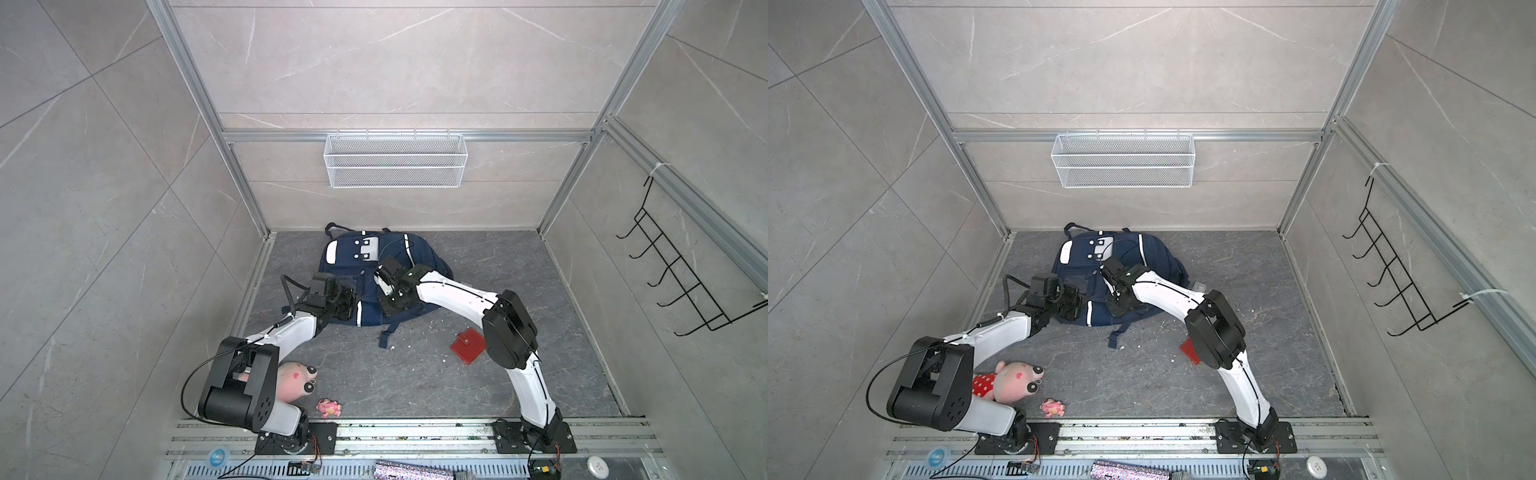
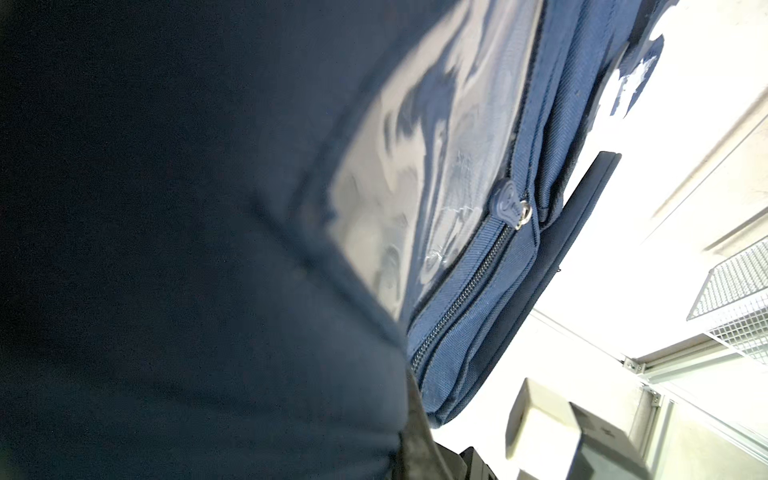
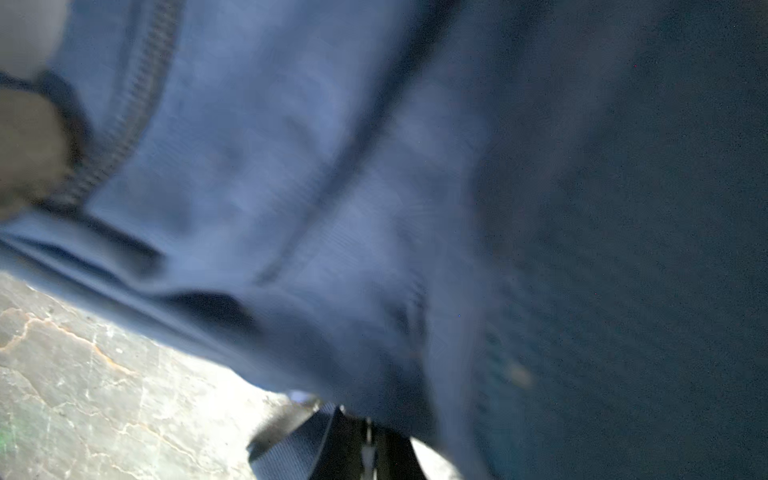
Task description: Pack the student bag
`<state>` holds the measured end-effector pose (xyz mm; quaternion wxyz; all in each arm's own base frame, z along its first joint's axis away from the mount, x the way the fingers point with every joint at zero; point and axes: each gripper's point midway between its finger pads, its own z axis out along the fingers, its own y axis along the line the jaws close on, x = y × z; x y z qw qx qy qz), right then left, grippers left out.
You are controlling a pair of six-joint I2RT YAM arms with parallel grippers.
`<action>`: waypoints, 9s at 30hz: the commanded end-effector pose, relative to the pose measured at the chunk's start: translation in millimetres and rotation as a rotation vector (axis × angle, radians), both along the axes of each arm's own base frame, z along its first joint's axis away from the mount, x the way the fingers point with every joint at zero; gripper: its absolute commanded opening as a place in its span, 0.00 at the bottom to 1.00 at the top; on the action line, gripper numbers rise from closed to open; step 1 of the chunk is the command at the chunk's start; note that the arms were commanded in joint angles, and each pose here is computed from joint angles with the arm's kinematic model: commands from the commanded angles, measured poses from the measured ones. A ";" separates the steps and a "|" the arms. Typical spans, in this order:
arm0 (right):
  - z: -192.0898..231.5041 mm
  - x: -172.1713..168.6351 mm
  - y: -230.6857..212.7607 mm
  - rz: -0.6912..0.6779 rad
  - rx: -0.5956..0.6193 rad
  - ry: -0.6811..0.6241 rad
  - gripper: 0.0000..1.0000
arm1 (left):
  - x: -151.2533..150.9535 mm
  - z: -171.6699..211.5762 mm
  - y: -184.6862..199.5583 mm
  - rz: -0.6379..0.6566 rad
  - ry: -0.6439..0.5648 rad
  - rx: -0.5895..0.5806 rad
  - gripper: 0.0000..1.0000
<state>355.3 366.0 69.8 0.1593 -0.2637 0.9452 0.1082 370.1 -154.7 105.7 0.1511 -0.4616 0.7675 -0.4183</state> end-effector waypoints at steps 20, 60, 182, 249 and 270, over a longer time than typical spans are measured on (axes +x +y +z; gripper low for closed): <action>42.8 3.8 -121.0 -0.244 0.024 -0.071 0.00 | 43.1 37.5 124.8 0.062 -0.179 0.229 0.00; 101.8 -75.8 56.0 0.244 0.483 -0.036 0.00 | -29.3 57.9 -46.3 -0.302 -0.262 0.039 0.36; 109.3 45.6 -88.2 0.183 0.184 -0.207 0.32 | -44.0 53.1 17.9 -0.394 -0.189 0.161 0.00; 15.6 -11.4 -5.8 0.636 0.213 0.018 0.02 | -61.3 41.7 1.4 -0.476 -0.124 0.082 0.00; 34.5 -57.2 -6.7 0.715 0.097 -0.125 0.00 | -69.5 28.5 3.7 -0.481 -0.101 0.095 0.00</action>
